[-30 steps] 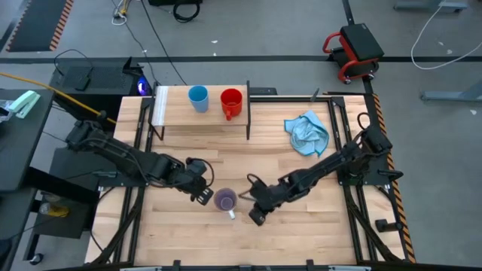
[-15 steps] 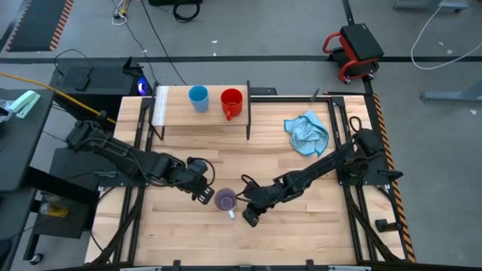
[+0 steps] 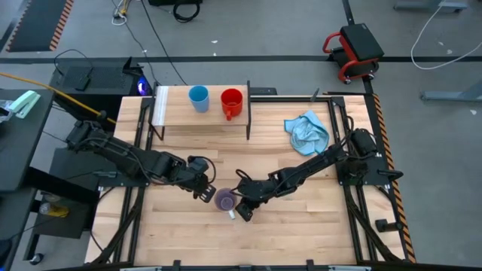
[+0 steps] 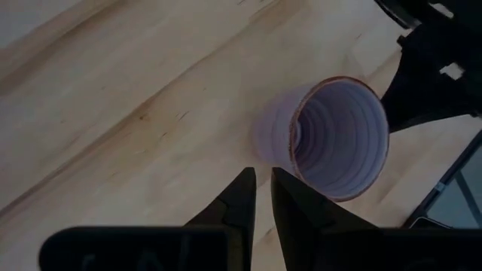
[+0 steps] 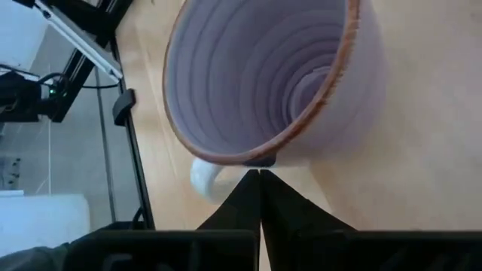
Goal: Stack small to large cups/mugs on shelf
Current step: Put the purple cup on the shelf
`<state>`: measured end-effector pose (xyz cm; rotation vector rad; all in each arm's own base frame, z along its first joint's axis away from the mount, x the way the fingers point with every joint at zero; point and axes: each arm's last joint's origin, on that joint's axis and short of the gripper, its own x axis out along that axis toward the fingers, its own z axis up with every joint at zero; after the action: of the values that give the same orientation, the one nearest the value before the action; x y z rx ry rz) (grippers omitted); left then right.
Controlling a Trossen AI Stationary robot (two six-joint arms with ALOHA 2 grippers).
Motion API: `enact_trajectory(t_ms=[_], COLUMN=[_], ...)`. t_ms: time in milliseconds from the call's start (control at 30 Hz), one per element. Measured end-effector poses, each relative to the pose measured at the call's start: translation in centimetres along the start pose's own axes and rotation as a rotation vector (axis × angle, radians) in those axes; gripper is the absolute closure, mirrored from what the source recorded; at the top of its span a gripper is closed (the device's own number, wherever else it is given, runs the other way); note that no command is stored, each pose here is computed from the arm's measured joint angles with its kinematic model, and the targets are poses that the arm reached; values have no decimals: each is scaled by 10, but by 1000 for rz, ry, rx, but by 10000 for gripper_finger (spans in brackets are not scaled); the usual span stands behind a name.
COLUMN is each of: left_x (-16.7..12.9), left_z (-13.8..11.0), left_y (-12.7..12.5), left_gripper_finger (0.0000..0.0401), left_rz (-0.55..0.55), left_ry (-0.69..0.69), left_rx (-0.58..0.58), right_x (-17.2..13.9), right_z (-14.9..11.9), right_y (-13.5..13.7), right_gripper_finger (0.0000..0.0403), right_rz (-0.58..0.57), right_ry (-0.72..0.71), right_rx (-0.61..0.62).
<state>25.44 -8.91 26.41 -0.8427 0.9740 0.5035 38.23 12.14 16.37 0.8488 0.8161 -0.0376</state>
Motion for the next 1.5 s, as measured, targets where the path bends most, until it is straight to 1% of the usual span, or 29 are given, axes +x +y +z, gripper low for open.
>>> enact_trajectory(t_ms=[167, 300, 600, 700, 967, 1267, 1367, 1500], left_x=[0, 0, 0, 0, 0, 0, 0, 0], left_z=[0, 0, 0, 0, 1, 1, 1, 1], left_y=[0, 0, 0, -1, -2, -2, -2, -2], left_gripper_finger=[351, 351, 351, 351, 351, 351, 351, 351], left_rz=[-1, -3, -4, -8, -20, -20, -20, -20], left_ry=[-2, -4, -2, -3, -6, -6, -6, -6], left_rx=[-1, -2, -19, -21, -25, -26, -28, -30], right_x=[0, -1, -1, -1, 0, -1, -1, 9], right_z=[4, 10, 14, 12, -4, 4, 5, 3], right_y=[-2, -1, -4, -3, 8, 2, 1, -3], right_gripper_finger=[394, 394, 394, 393, 394, 395, 395, 395], right_rz=[7, 33, 23, 35, 67, 31, 31, 18], right_ry=[-11, -38, -42, -24, 27, -25, -25, -2], right_rx=[-18, -30, -32, -34, -55, -23, -22, -20])
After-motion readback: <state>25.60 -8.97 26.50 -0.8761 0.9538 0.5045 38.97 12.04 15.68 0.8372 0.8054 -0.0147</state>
